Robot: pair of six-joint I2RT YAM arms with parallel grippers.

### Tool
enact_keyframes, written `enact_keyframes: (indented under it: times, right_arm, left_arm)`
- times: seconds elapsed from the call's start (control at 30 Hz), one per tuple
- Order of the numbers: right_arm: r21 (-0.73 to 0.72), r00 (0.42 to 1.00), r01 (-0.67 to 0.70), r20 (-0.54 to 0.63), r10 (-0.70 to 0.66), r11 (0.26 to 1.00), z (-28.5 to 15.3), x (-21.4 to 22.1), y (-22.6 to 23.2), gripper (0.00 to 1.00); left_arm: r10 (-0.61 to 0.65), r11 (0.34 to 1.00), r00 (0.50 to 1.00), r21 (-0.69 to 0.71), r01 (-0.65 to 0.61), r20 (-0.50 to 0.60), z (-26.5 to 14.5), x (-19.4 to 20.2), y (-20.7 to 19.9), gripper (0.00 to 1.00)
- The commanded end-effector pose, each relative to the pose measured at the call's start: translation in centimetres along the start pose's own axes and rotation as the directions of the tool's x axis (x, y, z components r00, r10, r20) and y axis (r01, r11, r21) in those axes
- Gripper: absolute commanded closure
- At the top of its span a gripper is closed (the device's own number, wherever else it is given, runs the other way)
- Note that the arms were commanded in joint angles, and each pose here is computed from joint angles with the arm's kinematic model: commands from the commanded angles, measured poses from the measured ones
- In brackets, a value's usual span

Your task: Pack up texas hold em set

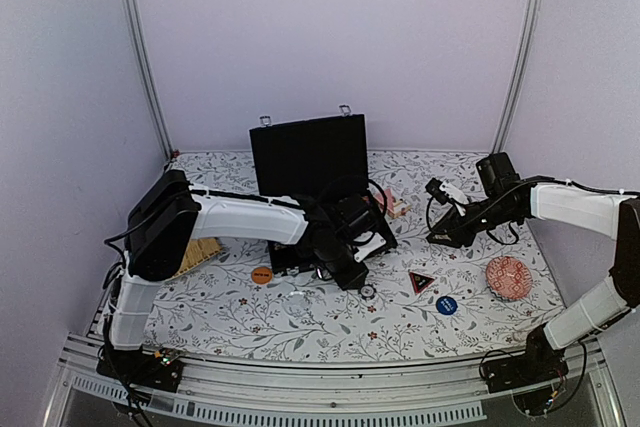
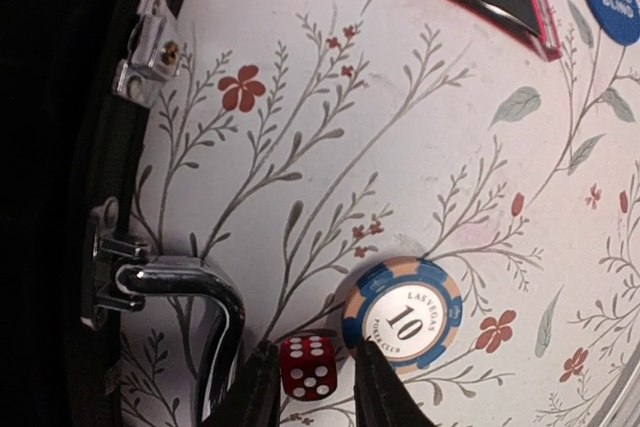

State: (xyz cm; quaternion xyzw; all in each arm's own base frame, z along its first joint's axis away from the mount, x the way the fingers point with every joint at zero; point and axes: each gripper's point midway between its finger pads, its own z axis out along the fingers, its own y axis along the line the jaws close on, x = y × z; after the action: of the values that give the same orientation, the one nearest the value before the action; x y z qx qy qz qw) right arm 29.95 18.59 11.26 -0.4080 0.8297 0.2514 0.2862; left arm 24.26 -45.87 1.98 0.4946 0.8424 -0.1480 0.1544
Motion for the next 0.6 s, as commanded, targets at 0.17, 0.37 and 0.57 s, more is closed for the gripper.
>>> enact_keyframes:
  times: [0.17,0.37,0.57]
  right_arm:
    - [0.000,1.000,0.009,0.005,-0.009,1.000,0.0,-0.4,-0.3,0.63]
    - [-0.007,1.000,0.003,-0.004,-0.003,1.000,0.2,-0.2,-0.3,0.63]
    - [-0.011,1.000,0.003,-0.004,-0.003,1.000,0.2,-0.2,-0.3,0.63]
  left_arm:
    - [0.007,1.000,1.000,0.002,-0.007,0.003,0.4,-0.3,-0.1,0.80]
    - [0.006,1.000,1.000,-0.015,-0.006,-0.028,0.4,0.6,0.2,0.75]
    - [0.006,1.000,0.999,-0.022,-0.007,-0.033,0.3,0.6,0.3,0.84]
